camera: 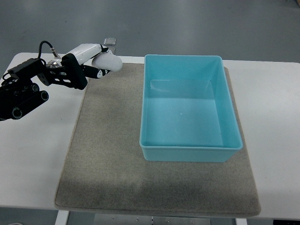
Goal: Place white toy into blue box with left hand
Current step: 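Lift the toy with the left hand and carry it over the blue box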
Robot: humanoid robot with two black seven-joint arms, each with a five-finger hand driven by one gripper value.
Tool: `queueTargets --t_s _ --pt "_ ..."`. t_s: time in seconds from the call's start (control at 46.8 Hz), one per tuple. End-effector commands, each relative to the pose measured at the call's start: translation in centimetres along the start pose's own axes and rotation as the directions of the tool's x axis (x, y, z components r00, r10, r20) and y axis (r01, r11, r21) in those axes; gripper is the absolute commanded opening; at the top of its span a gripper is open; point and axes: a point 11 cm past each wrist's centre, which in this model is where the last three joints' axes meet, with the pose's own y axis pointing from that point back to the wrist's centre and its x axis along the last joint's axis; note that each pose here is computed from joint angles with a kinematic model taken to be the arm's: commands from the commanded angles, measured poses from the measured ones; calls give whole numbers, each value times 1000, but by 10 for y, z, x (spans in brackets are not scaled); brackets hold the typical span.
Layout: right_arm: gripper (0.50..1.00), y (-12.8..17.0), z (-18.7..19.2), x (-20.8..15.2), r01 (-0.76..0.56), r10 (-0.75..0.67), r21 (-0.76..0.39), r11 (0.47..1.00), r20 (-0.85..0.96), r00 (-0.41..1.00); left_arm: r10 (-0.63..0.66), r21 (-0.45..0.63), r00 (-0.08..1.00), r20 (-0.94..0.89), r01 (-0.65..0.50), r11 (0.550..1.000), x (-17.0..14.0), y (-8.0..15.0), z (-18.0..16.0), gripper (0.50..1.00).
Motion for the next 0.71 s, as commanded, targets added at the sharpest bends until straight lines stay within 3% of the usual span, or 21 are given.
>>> queueTargets --t_s 0.0,0.363,0.684 --pt "936 0 0 0 0 0 0 1000 -1 1000 52 -4 999 -9 -53 999 17 -2 2 500" --pt "936 0 0 0 0 0 0 1000 0 1000 89 -251 995 -49 -99 963 54 -31 92 500" --pt "936 0 0 0 0 0 0 1000 -1 1000 -105 -450 989 -100 49 892 5 -45 171 500"
